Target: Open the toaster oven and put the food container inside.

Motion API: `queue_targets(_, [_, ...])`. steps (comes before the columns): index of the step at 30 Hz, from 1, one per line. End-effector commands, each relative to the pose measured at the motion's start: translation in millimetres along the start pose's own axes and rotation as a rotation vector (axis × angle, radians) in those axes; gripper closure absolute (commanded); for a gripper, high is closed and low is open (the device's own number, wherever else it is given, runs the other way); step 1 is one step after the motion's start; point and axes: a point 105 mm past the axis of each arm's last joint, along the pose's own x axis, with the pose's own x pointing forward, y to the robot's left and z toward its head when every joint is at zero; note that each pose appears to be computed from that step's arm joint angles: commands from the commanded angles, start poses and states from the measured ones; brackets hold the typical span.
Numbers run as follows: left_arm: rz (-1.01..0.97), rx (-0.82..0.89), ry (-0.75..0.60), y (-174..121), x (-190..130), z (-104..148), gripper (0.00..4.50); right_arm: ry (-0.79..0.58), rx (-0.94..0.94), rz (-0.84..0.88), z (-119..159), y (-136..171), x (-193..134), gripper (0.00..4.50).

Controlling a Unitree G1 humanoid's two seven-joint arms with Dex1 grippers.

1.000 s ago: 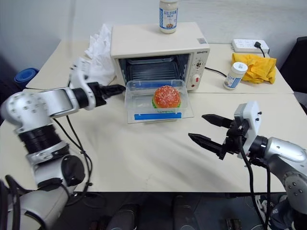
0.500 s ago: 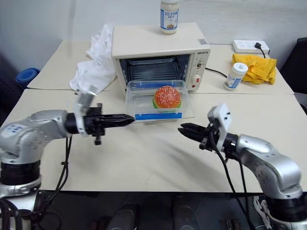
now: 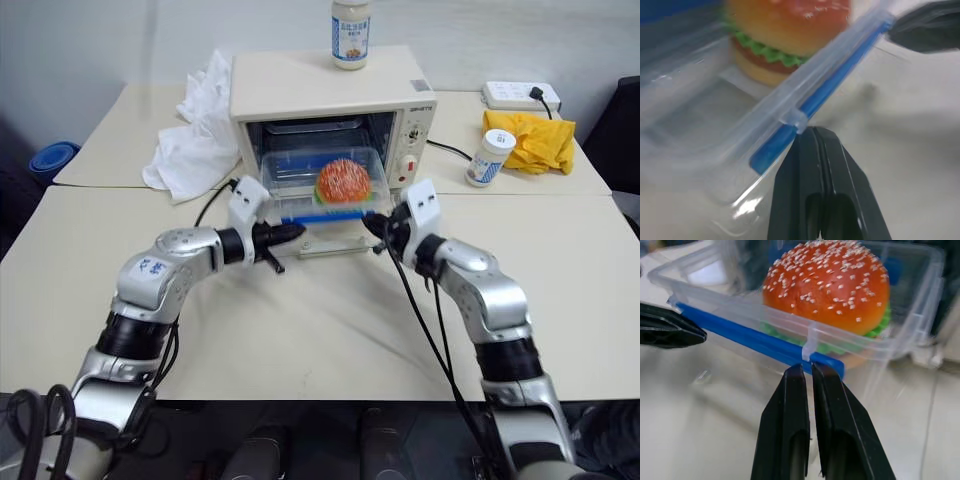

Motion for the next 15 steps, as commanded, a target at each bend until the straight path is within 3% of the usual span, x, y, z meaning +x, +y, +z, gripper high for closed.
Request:
queue_targets(1, [0.152, -0.014, -0.105, 25.0, -1.5, 24.0, 4.50, -0.103, 0.009, -0.121, 17.8, -20.9, 10.2, 4.22])
queue_targets(10, [0.243, -0.109, -0.150, 33.5, 17.9, 26.9, 4.50, -0.203, 0.081, -0.160, 38.8, -27.3, 46.0, 4.22])
queue_targets(15, [-0.009, -0.138, -0.222, 12.4, -32.4, 40.8, 4.50, -0.200, 0.012, -0.129, 45.5, -31.0, 6.2, 4.22])
